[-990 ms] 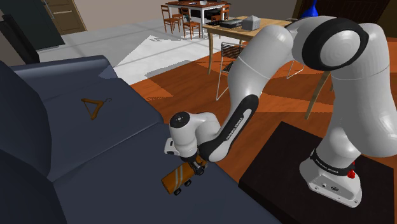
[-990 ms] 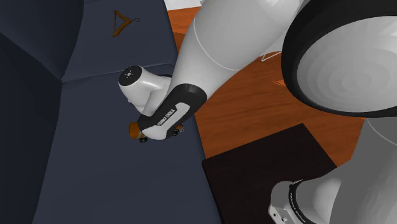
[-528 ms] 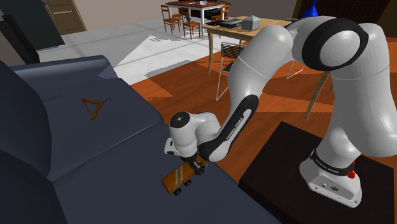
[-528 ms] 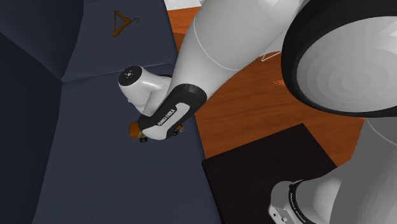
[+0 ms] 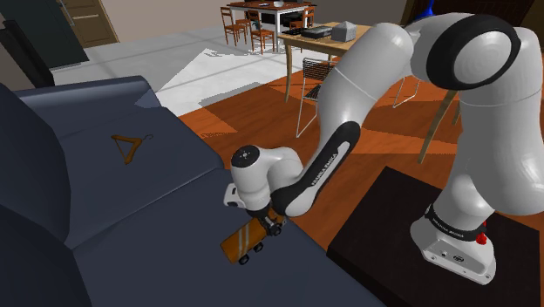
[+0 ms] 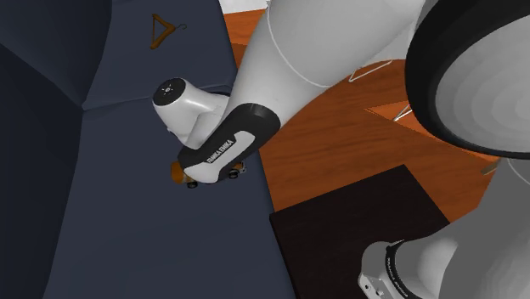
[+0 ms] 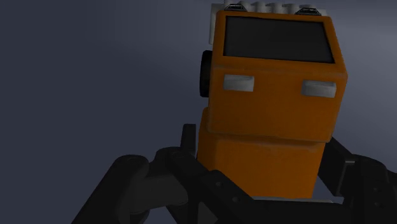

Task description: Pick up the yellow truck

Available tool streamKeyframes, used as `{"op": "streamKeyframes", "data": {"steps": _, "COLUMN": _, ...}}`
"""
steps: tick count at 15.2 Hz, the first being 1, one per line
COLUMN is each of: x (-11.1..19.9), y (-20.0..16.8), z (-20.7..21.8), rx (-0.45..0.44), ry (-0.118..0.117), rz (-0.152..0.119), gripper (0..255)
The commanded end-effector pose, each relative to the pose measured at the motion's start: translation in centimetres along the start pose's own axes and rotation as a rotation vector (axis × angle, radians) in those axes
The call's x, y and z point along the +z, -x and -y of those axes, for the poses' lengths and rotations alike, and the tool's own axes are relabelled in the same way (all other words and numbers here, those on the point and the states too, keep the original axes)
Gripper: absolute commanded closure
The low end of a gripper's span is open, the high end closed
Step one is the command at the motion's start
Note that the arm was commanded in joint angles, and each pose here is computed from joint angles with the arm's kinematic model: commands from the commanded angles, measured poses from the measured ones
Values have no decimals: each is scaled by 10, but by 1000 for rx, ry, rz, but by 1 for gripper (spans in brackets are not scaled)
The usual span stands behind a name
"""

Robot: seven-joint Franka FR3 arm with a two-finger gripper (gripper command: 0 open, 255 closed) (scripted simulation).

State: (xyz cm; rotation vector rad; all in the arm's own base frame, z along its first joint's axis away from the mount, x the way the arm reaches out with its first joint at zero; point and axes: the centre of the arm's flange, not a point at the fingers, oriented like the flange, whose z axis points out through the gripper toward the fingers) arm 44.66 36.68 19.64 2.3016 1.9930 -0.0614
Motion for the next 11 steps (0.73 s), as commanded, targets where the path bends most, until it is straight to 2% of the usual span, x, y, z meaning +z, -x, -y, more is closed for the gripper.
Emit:
{"op": "streamKeyframes", "data": {"steps": 1, "x": -12, "y": 0, "z": -1, "rx": 0, "ry": 1, "rz": -1, "gripper": 255}}
{"op": "streamKeyframes", "data": {"steps": 9, "x": -54, "y": 4, "z": -3, "rx": 0, "ry": 1, "rz": -1, "gripper": 255}}
{"op": "streamKeyframes", "data": {"steps": 11, "x": -54, "y": 4, "z": -3, "rx": 0, "ry": 1, "rz": -1, "gripper": 255}}
